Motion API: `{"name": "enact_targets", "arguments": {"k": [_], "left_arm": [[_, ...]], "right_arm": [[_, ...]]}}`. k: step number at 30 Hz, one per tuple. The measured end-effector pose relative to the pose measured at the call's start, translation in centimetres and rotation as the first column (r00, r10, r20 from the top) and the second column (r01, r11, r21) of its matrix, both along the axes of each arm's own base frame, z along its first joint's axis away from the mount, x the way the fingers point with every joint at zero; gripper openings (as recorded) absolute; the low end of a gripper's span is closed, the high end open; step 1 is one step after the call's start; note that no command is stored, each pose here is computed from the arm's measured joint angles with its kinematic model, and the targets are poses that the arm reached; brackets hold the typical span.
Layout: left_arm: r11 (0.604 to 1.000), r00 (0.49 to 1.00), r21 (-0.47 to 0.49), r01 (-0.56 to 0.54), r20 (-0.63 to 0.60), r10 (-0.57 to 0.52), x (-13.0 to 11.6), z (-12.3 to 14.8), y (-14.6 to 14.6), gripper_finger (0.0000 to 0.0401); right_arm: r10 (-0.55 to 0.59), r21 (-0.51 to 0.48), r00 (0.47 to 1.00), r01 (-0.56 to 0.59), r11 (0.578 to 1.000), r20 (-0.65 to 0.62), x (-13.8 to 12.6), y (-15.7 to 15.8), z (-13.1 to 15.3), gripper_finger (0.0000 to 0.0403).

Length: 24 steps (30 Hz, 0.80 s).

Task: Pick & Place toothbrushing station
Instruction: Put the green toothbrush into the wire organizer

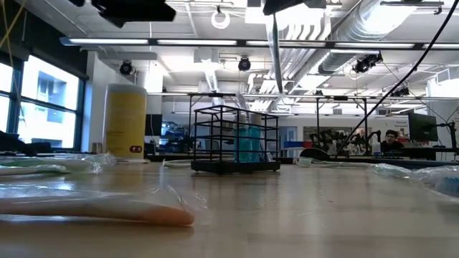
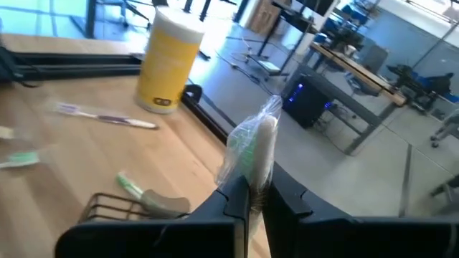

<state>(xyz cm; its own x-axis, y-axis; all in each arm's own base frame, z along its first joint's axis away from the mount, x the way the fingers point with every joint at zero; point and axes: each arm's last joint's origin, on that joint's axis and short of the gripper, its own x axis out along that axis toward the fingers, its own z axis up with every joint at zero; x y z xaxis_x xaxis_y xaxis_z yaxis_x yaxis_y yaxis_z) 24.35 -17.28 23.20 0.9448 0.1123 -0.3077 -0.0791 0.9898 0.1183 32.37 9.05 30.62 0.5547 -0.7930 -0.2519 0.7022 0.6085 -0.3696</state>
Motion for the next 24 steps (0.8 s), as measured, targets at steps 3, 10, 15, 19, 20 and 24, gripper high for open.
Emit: {"name": "enact_targets", "arguments": {"k": [3, 10, 15, 19, 20, 24], "left_arm": [[0.999, 1.000, -0.027, 0.025, -0.010, -0.025, -1.0, 0.3, -0.6, 0.0189], [0.993, 0.998, -0.104, 0.056, -0.021, -0.059, -3.1, 1.2, -1.3, 0.0189], [0.989, 0.996, -0.122, 0.080, -0.027, -0.084, -3.9, 1.3, -1.9, 0.0189], [0.989, 0.996, -0.123, 0.084, -0.027, -0.088, -3.9, 1.3, -1.9, 0.0189], [0.989, 0.996, -0.122, 0.083, -0.028, -0.087, -3.9, 1.3, -1.9, 0.0189], [0.989, 0.996, -0.118, 0.084, -0.027, -0.088, -3.9, 1.3, -1.9, 0.0189]], "right_arm": [[0.048, 0.036, 0.999, -0.048, 0.998, -0.015, 0.4, -1.0, 0.5, 0.0011], [0.164, 0.071, 0.986, -0.161, 0.984, -0.040, 1.5, -2.7, 1.3, 0.0011], [0.148, 0.082, 0.988, -0.144, 0.986, -0.040, 1.7, -3.8, 1.3, 0.0011], [0.152, 0.097, 0.988, -0.148, 0.984, -0.027, 1.9, -4.4, 0.2, 0.0011], [0.153, 0.100, 0.988, -0.150, 0.984, -0.027, 1.9, -4.5, -0.5, 0.0011], [0.148, 0.109, 0.989, -0.149, 0.983, 0.016, 1.2, -5.4, -2.8, 0.0011]]}}
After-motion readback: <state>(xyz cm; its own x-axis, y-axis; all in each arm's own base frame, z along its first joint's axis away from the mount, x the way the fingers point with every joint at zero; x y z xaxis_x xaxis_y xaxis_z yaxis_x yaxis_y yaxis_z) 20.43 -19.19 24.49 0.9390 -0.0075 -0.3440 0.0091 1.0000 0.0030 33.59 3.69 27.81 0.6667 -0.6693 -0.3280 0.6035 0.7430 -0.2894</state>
